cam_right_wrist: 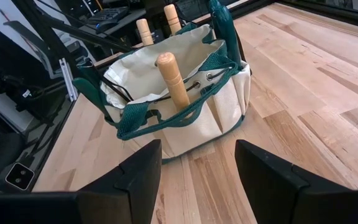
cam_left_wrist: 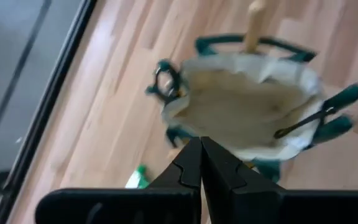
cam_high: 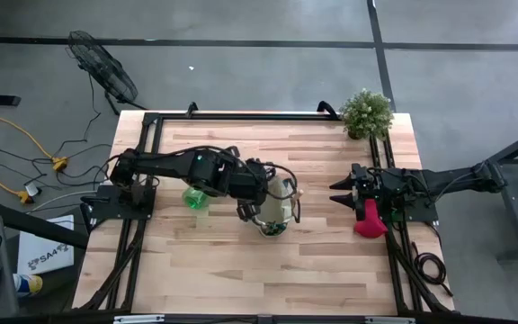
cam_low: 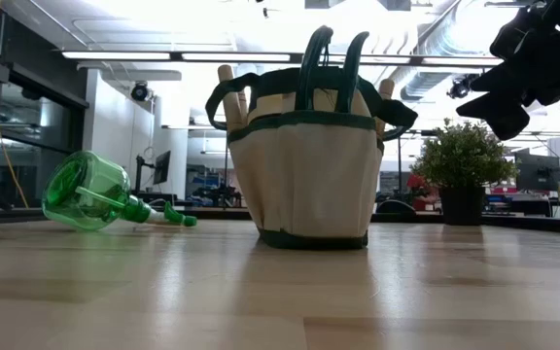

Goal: Pick & Place Garden tools in Gardening bag
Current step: Put the green spray bottle into the white gardening bag

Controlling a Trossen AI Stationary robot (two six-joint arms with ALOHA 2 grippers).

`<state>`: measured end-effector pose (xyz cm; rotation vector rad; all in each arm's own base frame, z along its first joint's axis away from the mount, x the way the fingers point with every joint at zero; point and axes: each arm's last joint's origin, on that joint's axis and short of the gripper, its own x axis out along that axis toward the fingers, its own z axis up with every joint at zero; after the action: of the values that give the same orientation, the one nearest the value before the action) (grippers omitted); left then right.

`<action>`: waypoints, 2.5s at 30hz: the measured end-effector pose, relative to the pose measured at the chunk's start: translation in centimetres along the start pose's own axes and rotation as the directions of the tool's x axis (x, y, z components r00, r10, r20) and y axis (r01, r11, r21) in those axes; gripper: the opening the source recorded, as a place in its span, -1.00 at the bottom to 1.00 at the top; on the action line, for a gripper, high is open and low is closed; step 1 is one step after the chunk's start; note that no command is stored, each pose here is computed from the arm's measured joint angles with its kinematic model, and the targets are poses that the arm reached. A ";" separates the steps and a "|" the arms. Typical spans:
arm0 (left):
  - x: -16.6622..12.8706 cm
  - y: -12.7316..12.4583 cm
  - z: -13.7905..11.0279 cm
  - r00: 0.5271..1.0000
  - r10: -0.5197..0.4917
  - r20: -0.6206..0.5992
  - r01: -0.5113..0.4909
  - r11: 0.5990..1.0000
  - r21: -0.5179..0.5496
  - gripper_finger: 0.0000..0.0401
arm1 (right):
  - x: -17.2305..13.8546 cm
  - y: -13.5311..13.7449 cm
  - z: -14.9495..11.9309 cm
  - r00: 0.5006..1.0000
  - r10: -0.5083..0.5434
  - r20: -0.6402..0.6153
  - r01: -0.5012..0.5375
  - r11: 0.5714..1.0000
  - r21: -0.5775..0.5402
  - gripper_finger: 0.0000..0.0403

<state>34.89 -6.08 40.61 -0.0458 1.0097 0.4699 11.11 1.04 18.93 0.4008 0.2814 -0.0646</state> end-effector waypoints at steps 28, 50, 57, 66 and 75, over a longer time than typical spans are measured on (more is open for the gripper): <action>0.2 0.6 1.5 0.974 -0.194 0.117 0.167 0.964 0.207 -1.00 | 0.0 0.0 0.0 1.000 0.000 0.000 0.000 1.000 0.000 -0.02; -0.9 3.3 -7.2 0.827 -0.311 0.468 0.319 0.946 0.063 -1.00 | 0.2 0.5 0.4 0.996 0.090 -0.002 -0.071 0.793 0.605 -0.02; -2.2 6.6 -11.7 0.785 -0.266 0.560 0.307 0.952 0.022 -1.00 | -0.7 1.2 3.1 0.986 -0.121 -0.114 0.166 0.738 0.654 -0.02; -4.8 10.3 -15.8 0.721 -0.259 0.643 0.284 0.956 0.067 -1.00 | -1.4 2.7 7.0 0.668 -0.457 -0.587 0.744 0.407 0.530 -0.02; -5.5 11.9 -18.0 0.699 -0.268 0.662 0.231 0.962 0.146 -1.00 | 1.7 3.5 6.2 0.293 -0.392 -0.872 0.956 0.147 0.255 -0.02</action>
<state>13.26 -1.88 37.47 0.0357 0.2731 0.1727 14.75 1.75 25.24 1.1789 1.2002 -1.1898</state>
